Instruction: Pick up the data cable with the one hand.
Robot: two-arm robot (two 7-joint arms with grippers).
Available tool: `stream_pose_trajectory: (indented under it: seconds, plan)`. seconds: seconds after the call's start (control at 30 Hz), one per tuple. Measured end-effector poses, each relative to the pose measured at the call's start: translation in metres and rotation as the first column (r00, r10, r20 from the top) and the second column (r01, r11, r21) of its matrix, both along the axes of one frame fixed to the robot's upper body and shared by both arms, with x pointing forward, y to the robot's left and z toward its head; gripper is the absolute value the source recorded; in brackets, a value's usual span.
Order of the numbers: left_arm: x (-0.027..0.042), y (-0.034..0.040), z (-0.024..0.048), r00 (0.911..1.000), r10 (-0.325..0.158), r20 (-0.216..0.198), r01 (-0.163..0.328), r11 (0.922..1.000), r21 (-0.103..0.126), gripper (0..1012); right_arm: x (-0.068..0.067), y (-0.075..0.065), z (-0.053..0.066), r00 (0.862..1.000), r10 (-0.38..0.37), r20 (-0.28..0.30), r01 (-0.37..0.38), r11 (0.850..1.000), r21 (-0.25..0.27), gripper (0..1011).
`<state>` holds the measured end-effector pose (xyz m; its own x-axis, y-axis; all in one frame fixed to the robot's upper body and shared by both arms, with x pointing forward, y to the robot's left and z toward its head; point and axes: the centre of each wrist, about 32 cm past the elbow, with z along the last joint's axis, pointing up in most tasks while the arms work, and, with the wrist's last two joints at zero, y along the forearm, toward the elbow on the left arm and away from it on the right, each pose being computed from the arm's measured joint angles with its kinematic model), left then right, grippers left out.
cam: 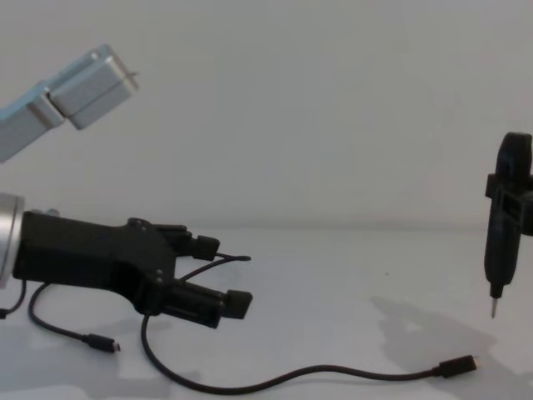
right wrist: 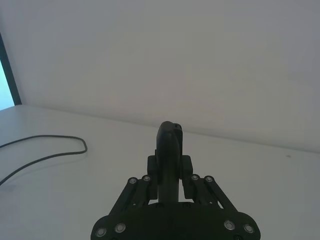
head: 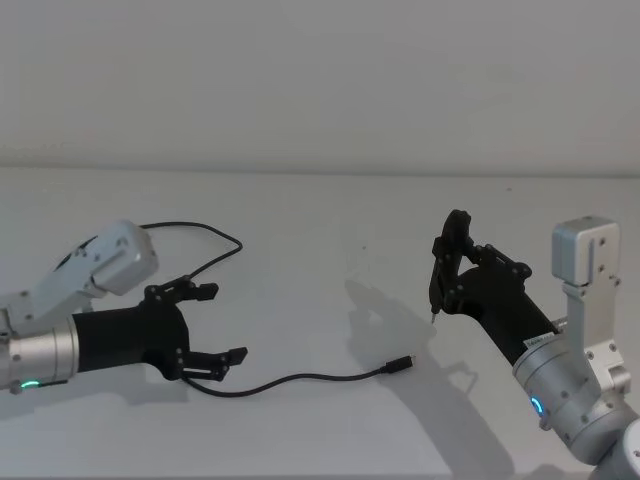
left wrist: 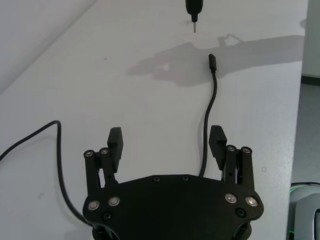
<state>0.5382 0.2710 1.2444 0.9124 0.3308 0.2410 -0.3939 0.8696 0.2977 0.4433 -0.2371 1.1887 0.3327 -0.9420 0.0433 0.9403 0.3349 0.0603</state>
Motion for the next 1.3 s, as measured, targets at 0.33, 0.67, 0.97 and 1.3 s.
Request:
stream_pose_trajectory:
  seconds: [0.33, 0.67, 0.97, 1.3]
  plan:
    - [0.0072, -0.0159, -0.0063, 0.9997, -0.015, -0.021, 0.016, 0.9998, 0.011, 1001, 0.0, 0.0, 0.0, 1.0, 0.0, 0.0, 0.0, 1.0, 0.0, 274]
    - [0.0137, -0.0323, -0.0138, 0.9988, -0.021, -0.044, 0.022, 0.9992, 0.032, 1001, 0.0, 0.0, 0.0, 1.0, 0.0, 0.0, 0.0, 1.0, 0.0, 275]
    - [0.0183, -0.0455, -0.0215, 0.9983, -0.013, -0.058, 0.016, 0.9982, 0.059, 1001, 0.0, 0.0, 0.0, 1.0, 0.0, 0.0, 0.0, 1.0, 0.0, 274]
    - [0.0222, -0.0576, -0.0277, 0.998, -0.012, -0.063, 0.017, 0.9964, 0.083, 1001, 0.0, 0.0, 0.0, 1.0, 0.0, 0.0, 0.0, 1.0, 0.0, 274]
